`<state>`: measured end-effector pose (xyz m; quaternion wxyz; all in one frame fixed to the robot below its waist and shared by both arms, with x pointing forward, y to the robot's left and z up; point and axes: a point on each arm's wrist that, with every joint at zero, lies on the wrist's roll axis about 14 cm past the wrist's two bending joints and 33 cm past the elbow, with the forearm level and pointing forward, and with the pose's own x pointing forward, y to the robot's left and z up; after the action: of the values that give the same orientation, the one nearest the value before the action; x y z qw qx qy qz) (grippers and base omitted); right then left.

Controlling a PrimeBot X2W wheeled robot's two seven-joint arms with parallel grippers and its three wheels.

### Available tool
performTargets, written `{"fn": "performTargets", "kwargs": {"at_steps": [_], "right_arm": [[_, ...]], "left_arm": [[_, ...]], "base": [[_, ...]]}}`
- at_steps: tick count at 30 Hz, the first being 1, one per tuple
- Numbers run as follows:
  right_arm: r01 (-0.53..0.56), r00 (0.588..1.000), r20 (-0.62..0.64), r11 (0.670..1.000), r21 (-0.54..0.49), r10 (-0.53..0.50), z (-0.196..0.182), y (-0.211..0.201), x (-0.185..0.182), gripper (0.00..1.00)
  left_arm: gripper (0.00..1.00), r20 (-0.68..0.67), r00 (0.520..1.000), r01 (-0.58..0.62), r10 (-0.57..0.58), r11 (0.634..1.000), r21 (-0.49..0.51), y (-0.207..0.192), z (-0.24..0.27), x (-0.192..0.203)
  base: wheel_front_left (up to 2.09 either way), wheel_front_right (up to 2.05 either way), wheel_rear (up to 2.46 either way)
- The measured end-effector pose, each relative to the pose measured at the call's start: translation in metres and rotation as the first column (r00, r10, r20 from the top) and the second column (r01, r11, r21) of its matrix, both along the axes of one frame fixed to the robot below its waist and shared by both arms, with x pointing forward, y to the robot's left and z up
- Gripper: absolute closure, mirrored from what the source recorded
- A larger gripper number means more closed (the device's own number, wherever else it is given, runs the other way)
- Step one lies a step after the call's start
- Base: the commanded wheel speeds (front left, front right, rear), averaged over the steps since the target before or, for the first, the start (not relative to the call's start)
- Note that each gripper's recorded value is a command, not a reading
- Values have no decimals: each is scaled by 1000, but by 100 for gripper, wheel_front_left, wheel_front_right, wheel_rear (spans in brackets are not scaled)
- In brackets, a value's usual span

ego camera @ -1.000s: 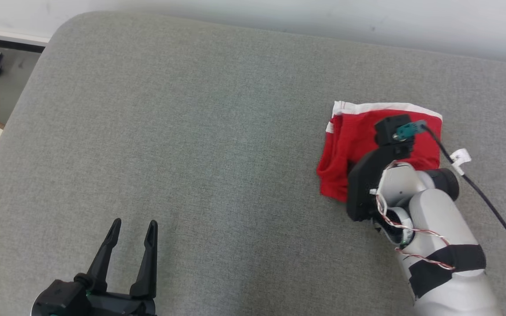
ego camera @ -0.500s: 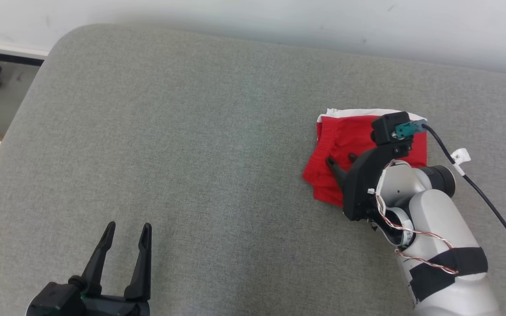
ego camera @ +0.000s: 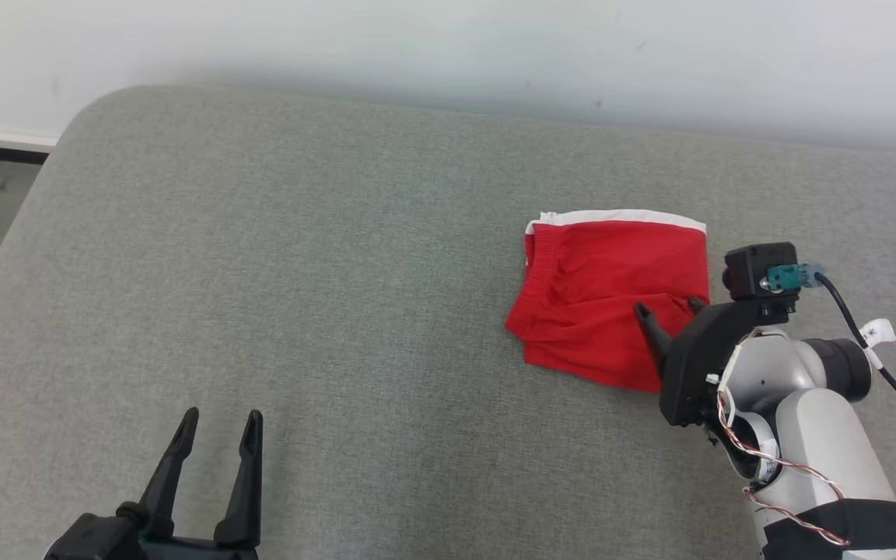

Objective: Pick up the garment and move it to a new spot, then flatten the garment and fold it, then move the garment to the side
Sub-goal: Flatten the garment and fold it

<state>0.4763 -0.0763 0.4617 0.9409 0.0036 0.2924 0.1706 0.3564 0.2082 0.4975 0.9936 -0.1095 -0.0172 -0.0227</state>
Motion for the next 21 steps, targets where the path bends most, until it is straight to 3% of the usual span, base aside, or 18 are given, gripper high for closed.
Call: {"fn": "performTargets", "kwargs": {"at_steps": [1, 2, 11, 21], "right_arm": [[13, 1000, 7, 1000, -12, -13, -1, -5, 0, 60], [21, 1000, 6, 1000, -17, -21, -3, -9, 0, 100], [7, 991, -131, 998, -65, -16, -61, -11, -16, 100], [-17, 989, -150, 998, -55, 8, -60, -5, -30, 100]], "left_arm": [[0, 1, 1000, 5, -5, 1000, -1, -2, 0, 1], [0, 1, 1000, 11, -11, 1000, -2, -3, 0, 1], [0, -24, 999, 28, -28, 1000, -8, -8, -9, 6], [0, -13, 1000, 3, -3, 1000, -5, 0, -5, 4]], "base": [[0, 0, 0], [0, 0, 0], [0, 0, 0], [0, 0, 0]]}}
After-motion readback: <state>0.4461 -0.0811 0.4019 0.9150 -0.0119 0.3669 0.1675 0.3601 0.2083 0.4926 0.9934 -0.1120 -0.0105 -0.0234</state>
